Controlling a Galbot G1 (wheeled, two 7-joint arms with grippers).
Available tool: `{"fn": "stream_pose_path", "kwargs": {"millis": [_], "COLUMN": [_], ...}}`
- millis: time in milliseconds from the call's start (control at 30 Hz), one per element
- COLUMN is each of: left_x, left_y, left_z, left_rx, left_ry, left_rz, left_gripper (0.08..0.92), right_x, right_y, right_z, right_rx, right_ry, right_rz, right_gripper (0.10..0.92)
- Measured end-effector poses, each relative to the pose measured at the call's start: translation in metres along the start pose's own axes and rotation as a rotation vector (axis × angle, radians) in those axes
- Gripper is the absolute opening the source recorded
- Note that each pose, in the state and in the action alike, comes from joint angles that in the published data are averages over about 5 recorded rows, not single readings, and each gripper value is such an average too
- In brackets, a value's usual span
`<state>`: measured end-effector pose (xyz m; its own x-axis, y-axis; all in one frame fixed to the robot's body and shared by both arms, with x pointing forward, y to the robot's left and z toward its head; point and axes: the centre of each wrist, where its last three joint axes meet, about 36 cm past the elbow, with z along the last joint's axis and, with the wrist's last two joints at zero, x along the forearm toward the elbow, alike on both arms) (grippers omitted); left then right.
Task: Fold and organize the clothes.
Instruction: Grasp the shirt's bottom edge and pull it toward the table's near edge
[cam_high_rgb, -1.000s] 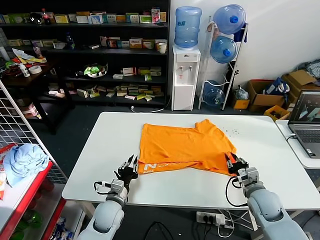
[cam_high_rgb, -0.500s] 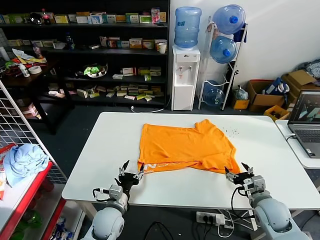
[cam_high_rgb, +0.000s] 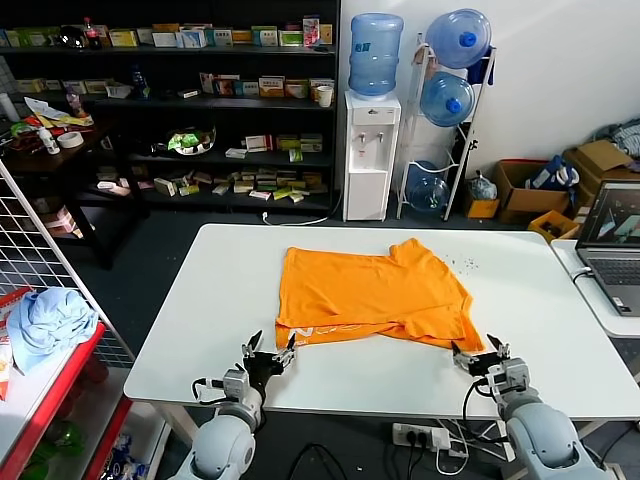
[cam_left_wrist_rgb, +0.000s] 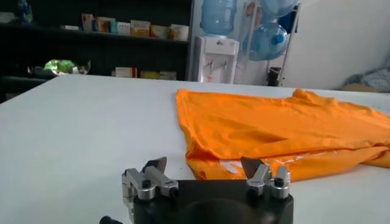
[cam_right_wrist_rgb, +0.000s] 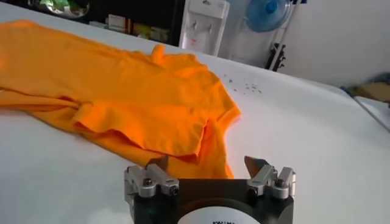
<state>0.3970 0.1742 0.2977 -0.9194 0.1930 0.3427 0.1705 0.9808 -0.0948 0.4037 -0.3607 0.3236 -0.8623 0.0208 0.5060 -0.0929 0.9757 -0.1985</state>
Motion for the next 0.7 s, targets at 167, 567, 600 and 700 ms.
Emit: {"fn": "stream_pose_path", "kwargs": {"millis": [167,567,600,700], "left_x": [0.002,0.007,0.008,0.010], "left_y": [-0.001,-0.009,-0.010,-0.011], "left_z": [0.003,0.010,0.011,0.011], "left_rx": [0.010,0.028,0.028,0.027], "left_ry": [0.015,0.047,0.049,0.052], "left_rz": [-0.002,0.008,0.009,0.014], "left_gripper": [0.647,0.300,0.274,0.187], "right_x": [-0.003,0.000,0.000,0.004], "right_y": [-0.001,0.000,0.000,-0.002], "right_z": [0.004,0.011,0.012,0.012], "right_rx": [0.006,0.021,0.023,0.027], "right_ry": [0.010,0.030,0.031,0.037], "right_rz": [0.003,0.001,0.001,0.003], "right_gripper": [0.611,0.264,0.238,0.160]}}
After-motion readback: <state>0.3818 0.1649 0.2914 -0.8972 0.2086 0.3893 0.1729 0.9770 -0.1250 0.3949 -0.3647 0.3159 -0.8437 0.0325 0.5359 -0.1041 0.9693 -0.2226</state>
